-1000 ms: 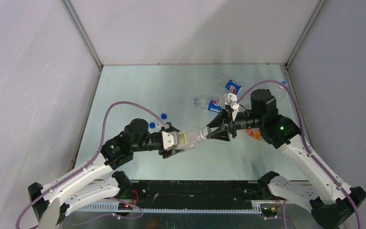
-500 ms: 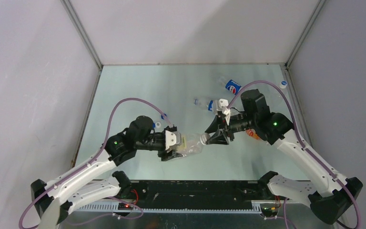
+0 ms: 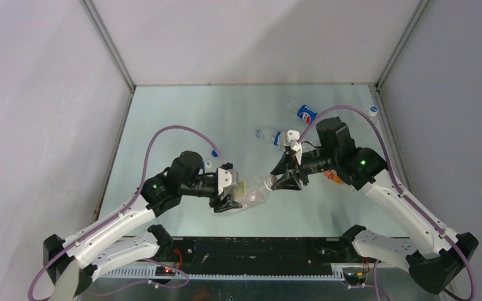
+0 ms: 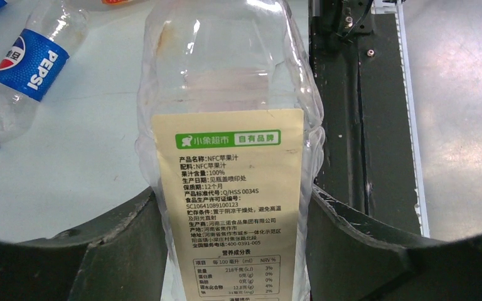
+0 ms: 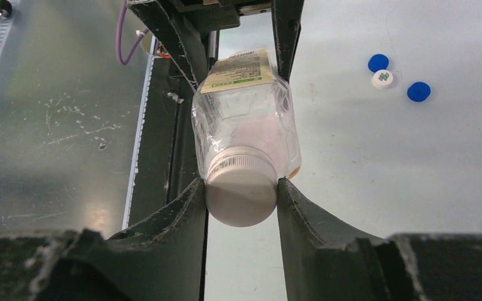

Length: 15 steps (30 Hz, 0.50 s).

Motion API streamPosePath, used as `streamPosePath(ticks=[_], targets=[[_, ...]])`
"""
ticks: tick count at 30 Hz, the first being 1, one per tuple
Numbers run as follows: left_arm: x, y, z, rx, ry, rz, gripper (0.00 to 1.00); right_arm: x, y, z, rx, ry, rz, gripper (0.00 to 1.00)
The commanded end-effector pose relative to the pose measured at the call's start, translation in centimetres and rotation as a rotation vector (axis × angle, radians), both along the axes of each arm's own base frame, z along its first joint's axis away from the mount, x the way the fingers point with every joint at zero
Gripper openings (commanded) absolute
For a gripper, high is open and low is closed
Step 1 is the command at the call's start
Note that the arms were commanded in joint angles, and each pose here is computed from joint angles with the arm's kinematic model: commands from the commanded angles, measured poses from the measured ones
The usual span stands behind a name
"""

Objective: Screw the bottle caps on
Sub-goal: Screw the bottle cap onto the plastic bottle.

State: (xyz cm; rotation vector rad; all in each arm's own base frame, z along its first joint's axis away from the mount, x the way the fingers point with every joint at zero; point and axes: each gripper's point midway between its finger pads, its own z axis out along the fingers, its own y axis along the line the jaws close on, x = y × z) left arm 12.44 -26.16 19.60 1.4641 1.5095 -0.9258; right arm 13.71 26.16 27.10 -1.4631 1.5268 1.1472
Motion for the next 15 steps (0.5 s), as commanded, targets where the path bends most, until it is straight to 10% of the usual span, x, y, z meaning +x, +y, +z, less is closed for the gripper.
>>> streamPosePath(ticks=[1,15], targets=[[2.0,-2.3,7.1,-0.246,-0.173,0.02,0.0,0.6,0.9,0.5,0.003,0.038,-0.029,0.0],[4.4,-2.1,9.0,-0.336,-0.288,0.14,0.0,1.4,0.8,0.5,-0.019,0.188,-0.17,0.0]])
